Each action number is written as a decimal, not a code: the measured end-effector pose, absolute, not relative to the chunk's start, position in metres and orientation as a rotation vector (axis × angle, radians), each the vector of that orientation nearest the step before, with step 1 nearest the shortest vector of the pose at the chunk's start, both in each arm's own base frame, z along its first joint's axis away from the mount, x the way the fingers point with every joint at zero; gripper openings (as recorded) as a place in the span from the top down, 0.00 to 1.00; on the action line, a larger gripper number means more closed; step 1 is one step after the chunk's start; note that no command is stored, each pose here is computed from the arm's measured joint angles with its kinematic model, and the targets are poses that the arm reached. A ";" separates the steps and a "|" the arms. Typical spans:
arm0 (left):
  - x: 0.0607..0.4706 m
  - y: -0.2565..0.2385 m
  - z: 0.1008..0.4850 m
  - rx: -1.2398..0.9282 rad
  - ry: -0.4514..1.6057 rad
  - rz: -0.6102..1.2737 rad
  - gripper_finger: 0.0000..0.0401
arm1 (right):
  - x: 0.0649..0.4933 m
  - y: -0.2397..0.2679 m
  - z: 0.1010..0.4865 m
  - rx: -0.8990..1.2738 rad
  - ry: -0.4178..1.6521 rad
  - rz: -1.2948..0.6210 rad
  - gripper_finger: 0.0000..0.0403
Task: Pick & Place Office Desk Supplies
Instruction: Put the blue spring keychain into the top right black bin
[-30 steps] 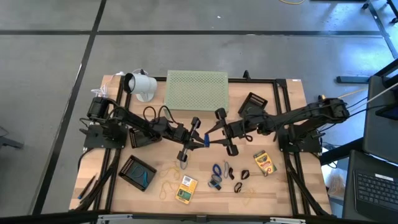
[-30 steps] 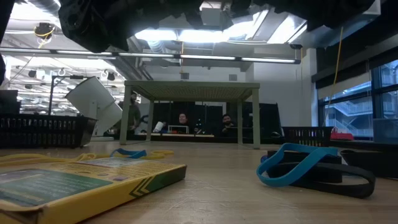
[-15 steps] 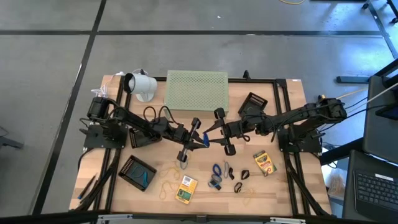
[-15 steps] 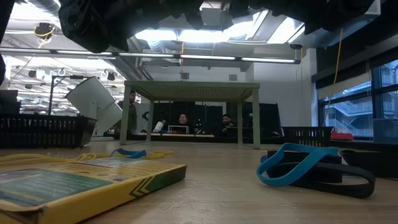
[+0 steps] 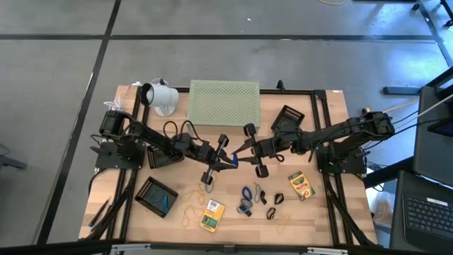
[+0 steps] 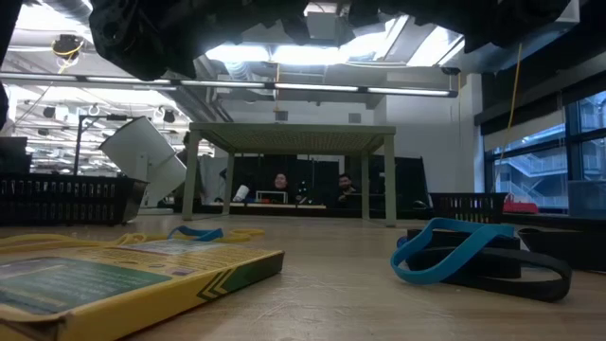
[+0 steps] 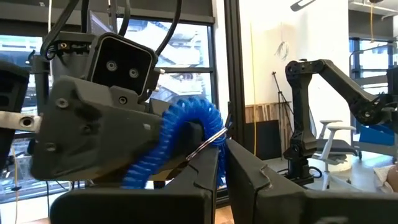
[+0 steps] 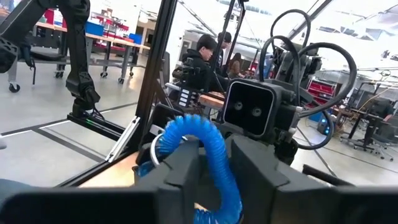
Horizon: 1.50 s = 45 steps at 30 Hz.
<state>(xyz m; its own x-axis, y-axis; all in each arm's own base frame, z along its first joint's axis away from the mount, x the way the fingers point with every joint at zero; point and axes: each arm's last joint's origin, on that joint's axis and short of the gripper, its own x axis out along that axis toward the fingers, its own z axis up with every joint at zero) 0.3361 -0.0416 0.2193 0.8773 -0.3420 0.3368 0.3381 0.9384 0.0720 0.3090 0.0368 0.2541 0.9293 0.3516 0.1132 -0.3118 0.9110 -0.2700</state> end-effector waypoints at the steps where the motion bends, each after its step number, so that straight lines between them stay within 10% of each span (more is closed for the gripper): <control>1: 0.336 -0.042 0.219 0.011 -0.353 -0.355 0.96 | 0.309 0.037 0.254 -0.251 -0.158 0.344 0.83; 11: 0.336 -0.041 0.221 -0.014 -0.355 -0.333 0.93 | 0.310 0.037 0.250 -0.250 -0.124 0.354 0.97; 26: 0.338 -0.026 0.212 -0.075 -0.124 -0.264 0.59 | 0.294 0.026 0.256 -0.313 0.073 0.055 0.97; 45: 0.316 0.022 0.238 -0.114 0.039 -0.047 0.57 | 0.234 0.011 0.260 -0.141 0.488 -0.265 0.97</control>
